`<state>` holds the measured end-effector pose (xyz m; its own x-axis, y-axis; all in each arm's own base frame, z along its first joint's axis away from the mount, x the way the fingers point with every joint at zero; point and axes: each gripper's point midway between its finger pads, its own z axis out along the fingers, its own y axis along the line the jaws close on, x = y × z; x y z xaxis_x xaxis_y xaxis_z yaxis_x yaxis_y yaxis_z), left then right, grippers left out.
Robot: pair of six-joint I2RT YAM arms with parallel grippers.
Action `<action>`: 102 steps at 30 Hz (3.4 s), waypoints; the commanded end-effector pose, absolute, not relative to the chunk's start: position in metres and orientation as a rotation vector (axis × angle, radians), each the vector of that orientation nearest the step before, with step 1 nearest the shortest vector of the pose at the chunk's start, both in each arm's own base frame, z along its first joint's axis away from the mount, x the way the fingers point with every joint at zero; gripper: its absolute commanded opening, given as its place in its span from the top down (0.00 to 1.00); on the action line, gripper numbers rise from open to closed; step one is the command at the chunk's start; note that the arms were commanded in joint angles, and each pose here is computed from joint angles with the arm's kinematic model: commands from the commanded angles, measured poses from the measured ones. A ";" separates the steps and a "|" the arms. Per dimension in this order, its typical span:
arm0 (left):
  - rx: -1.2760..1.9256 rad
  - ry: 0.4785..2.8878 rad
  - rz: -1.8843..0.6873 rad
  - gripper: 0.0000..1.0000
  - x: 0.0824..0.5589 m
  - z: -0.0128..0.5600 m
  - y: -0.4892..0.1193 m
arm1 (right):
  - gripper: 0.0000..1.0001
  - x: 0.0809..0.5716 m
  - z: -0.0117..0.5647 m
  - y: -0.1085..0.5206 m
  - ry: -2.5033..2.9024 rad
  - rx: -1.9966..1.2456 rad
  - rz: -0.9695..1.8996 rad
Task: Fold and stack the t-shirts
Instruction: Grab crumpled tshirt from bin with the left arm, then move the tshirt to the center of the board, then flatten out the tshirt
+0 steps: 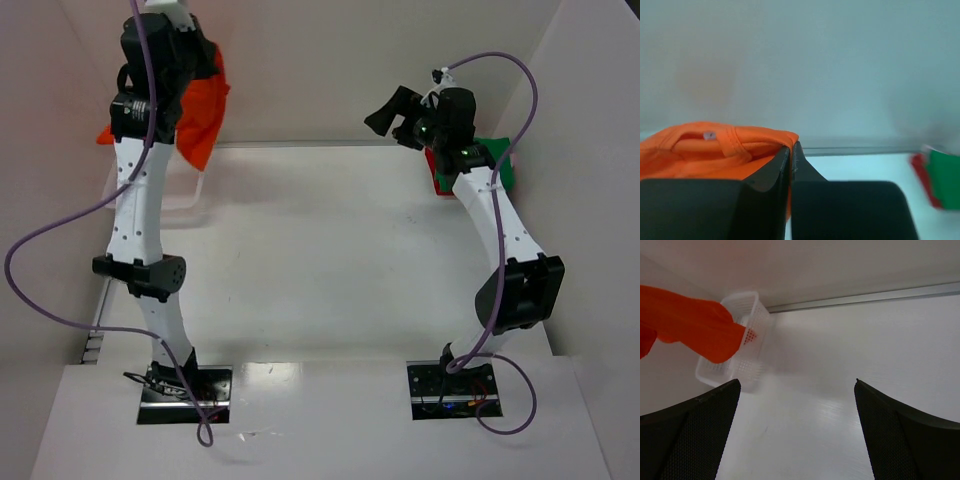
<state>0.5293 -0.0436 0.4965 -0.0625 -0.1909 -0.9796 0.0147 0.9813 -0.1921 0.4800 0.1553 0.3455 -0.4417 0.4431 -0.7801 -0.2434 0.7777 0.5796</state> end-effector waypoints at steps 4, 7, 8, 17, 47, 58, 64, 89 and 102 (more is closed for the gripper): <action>0.203 1.646 -0.396 1.00 0.449 0.520 -0.170 | 0.00 0.460 0.394 0.167 1.741 0.056 0.900; 0.311 1.784 -0.451 1.00 0.431 0.473 -0.220 | 0.00 0.450 0.384 0.162 1.759 0.091 0.886; 0.311 1.837 -0.438 1.00 0.433 0.453 -0.228 | 0.00 0.442 0.389 0.159 1.747 0.088 0.870; 0.338 2.005 -0.563 0.67 0.412 0.339 -0.282 | 0.00 0.407 0.357 0.132 1.817 0.184 0.738; -0.013 2.537 -0.394 0.00 0.358 0.103 -0.208 | 0.05 0.379 0.176 0.220 2.304 0.063 0.671; -0.238 2.365 -0.730 0.00 0.348 0.136 -0.174 | 0.06 0.388 0.157 0.302 2.371 -0.093 0.614; -0.249 2.391 -0.741 0.00 0.346 0.129 -0.166 | 0.07 0.398 0.118 0.325 2.477 -0.147 0.427; -0.023 2.375 -0.866 0.00 0.369 0.128 -0.194 | 1.00 0.416 0.207 0.287 2.285 -0.022 0.341; 0.086 2.352 -0.899 0.24 0.400 0.122 -0.241 | 0.95 0.385 0.208 0.294 2.288 -0.110 0.529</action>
<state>0.3875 -0.2231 0.0969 -0.8555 -0.1750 -0.4873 0.1655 0.7993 -0.5777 0.3874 0.2861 0.2089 -0.7045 0.0906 -0.7039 -0.2040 0.9241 0.3231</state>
